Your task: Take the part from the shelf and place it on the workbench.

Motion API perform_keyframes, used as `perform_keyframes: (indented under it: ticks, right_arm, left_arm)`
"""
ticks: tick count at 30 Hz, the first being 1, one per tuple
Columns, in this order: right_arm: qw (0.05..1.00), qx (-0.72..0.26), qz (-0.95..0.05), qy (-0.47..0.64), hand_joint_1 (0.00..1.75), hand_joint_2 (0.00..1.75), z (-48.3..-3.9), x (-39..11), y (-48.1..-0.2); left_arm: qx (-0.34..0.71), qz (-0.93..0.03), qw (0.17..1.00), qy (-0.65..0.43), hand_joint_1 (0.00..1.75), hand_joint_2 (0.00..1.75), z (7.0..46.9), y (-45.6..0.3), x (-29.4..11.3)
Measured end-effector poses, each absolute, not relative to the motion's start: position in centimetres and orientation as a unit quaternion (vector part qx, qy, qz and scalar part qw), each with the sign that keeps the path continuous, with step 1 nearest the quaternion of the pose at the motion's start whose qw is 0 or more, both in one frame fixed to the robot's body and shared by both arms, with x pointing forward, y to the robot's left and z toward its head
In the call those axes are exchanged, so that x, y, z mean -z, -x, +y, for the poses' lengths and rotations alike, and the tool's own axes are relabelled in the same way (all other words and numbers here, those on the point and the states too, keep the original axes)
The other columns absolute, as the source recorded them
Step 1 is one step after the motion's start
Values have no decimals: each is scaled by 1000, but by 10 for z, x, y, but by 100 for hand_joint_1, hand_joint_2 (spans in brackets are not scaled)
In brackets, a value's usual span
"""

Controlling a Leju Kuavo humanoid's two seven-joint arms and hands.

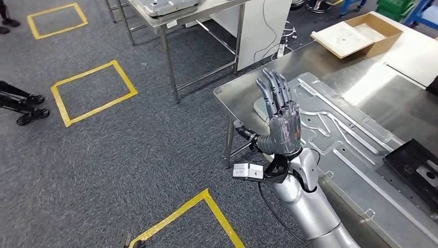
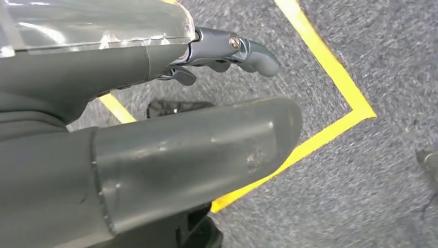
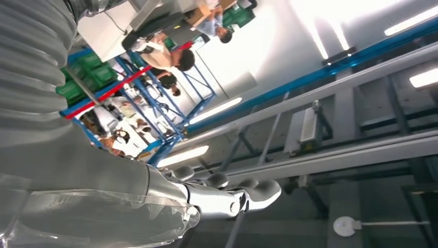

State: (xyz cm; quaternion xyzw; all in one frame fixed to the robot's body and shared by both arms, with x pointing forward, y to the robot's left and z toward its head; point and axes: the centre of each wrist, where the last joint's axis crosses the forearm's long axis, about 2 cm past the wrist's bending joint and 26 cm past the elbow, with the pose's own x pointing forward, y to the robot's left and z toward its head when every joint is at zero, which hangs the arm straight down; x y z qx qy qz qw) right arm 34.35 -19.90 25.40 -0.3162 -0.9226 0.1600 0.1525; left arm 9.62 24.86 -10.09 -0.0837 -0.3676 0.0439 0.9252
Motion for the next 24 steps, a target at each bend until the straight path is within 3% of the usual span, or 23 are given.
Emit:
perform_keyframes:
  ticks: [24]
  right_arm:
    - [165, -160, -920, 316, 0, 175, -199, -244, -338]
  left_arm:
    - [-60, -357, 927, 101, 0, 0, 248, -93, 101]
